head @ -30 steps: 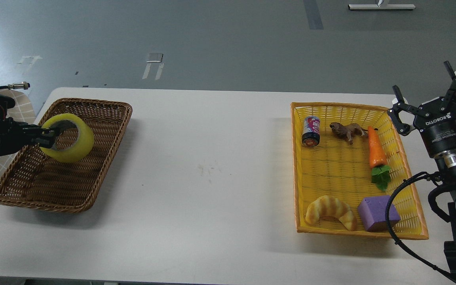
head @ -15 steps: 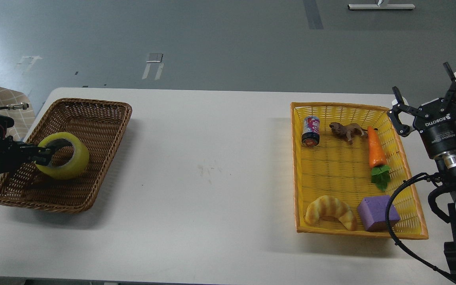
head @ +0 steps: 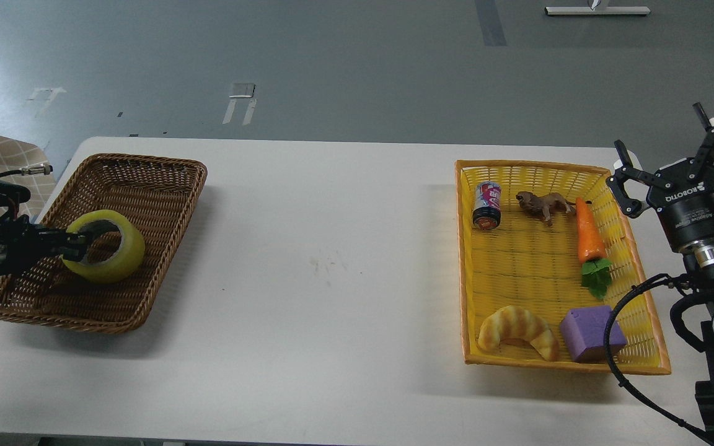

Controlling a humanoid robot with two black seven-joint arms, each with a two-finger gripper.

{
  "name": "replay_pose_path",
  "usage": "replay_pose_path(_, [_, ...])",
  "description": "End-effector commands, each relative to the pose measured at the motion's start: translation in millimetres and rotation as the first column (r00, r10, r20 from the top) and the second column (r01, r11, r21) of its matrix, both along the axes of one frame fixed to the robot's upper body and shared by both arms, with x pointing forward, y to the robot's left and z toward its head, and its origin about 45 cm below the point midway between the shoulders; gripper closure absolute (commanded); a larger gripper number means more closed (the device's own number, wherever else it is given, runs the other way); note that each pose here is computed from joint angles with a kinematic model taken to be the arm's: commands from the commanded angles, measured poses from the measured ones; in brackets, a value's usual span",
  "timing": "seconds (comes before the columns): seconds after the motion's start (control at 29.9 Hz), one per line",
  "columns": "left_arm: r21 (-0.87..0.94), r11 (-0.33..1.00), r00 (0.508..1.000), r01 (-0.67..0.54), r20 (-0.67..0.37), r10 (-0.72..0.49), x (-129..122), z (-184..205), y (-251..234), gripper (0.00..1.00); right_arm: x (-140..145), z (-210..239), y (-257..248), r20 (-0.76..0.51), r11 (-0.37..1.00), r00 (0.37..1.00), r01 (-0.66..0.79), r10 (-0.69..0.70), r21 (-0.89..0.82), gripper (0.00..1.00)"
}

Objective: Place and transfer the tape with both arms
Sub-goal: 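Lower the tape roll into the wicker basket and open the left gripper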

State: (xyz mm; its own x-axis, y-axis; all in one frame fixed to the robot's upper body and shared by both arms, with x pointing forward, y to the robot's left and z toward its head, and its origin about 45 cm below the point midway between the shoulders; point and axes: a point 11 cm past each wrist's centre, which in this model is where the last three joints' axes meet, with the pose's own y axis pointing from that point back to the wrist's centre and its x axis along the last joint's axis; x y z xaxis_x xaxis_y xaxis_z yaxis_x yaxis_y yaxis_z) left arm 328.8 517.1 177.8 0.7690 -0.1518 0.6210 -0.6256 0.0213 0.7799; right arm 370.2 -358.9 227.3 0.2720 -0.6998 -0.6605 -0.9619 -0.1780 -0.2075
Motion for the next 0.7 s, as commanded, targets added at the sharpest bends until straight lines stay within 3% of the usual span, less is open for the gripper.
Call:
replay_pose_path(0.0, [-0.001, 1.000, 1.000, 0.000, 0.001, 0.000, 0.5, -0.2, -0.6, 0.91, 0.0, 0.2, -0.2, 0.000, 1.000, 1.000, 0.000, 0.000, 0.000, 0.01])
replay_pose_path(0.03, [-0.002, 1.000, 1.000, -0.001, 0.001, 0.001, 0.6, -0.2, -0.6, 0.85, 0.0, 0.2, -0.2, 0.000, 1.000, 1.000, 0.000, 0.000, 0.000, 0.01])
replay_pose_path(0.07, [-0.003, 1.000, 1.000, -0.002, 0.003, 0.002, 1.1, 0.3, -0.8, 0.67, 0.0, 0.2, -0.2, 0.000, 1.000, 1.000, 0.000, 0.000, 0.000, 0.01])
replay_pose_path(0.1, [-0.007, 1.000, 1.000, -0.002, 0.003, 0.002, 1.4, 0.0, -1.6, 0.60, 0.0, 0.2, -0.2, 0.000, 1.000, 1.000, 0.000, 0.000, 0.000, 0.01])
replay_pose_path(0.27, [-0.016, 1.000, 1.000, -0.006, 0.008, 0.006, 2.6, 0.6, -2.7, 0.39, 0.0, 0.3, -0.7, 0.001, 1.000, 1.000, 0.002, -0.002, 0.000, 0.01])
replay_pose_path(0.5, [-0.047, 0.999, 0.999, 0.005, 0.040, -0.003, 12.6, 10.0, -12.3, 0.29, 0.3, 0.4, -0.7, 0.001, 1.000, 1.000, 0.002, -0.002, 0.000, 0.01])
replay_pose_path(0.6, [-0.108, 0.994, 0.995, -0.014, 0.092, 0.024, 27.4, 28.8, -18.9, 0.29, 0.3, 0.4, -0.7, 0.001, 1.000, 1.000, 0.002, -0.002, 0.000, 0.01])
replay_pose_path(0.67, [-0.204, 0.979, 0.981, -0.009, 0.186, 0.048, 52.8, 65.8, -30.3, 0.23, 0.3, 0.4, -0.7, 0.001, 1.000, 1.000, 0.002, -0.002, 0.000, 0.01])
